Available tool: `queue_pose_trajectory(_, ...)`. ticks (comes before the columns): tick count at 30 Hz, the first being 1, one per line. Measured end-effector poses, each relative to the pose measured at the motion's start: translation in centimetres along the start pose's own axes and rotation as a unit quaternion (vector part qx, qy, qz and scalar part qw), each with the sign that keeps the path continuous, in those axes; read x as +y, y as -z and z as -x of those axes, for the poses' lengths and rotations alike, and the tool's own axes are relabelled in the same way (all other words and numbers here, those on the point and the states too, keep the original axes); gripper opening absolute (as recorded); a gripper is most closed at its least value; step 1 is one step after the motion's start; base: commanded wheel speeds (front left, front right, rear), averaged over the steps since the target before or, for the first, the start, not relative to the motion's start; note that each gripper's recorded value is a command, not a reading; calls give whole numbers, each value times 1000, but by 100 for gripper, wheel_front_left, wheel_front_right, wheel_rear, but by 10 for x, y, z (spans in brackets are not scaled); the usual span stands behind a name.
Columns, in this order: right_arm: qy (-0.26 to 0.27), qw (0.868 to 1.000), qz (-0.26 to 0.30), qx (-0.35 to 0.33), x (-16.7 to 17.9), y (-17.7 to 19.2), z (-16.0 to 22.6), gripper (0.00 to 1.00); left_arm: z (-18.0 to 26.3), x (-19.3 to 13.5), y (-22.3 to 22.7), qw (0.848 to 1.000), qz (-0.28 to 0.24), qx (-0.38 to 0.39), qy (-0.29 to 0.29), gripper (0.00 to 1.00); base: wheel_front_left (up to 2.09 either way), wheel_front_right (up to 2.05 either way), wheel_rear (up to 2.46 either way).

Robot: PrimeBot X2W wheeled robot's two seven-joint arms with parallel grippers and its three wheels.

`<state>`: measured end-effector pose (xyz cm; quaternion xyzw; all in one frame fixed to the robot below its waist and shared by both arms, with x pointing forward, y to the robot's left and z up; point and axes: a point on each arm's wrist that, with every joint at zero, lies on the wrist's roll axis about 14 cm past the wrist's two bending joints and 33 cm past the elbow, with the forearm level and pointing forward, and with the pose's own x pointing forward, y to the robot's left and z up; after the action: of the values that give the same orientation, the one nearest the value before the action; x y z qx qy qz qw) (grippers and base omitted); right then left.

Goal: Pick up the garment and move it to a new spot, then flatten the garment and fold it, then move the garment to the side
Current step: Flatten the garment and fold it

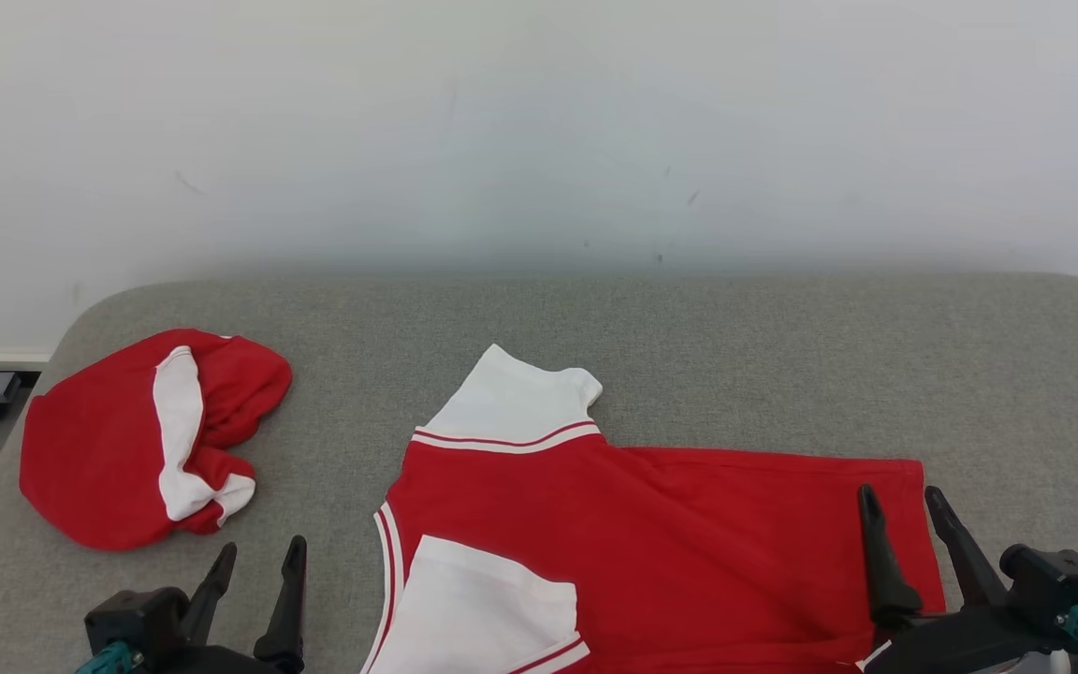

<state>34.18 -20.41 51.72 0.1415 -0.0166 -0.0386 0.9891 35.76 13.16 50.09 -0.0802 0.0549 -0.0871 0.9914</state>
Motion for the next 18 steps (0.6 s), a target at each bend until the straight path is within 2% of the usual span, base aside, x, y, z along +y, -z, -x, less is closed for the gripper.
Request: queue_pose_trajectory(18, -3, 1000, -3, 1, 1, 7, -2, 100, -3, -2, 8, 1000, -4, 16, 3, 100, 0, 0, 0)
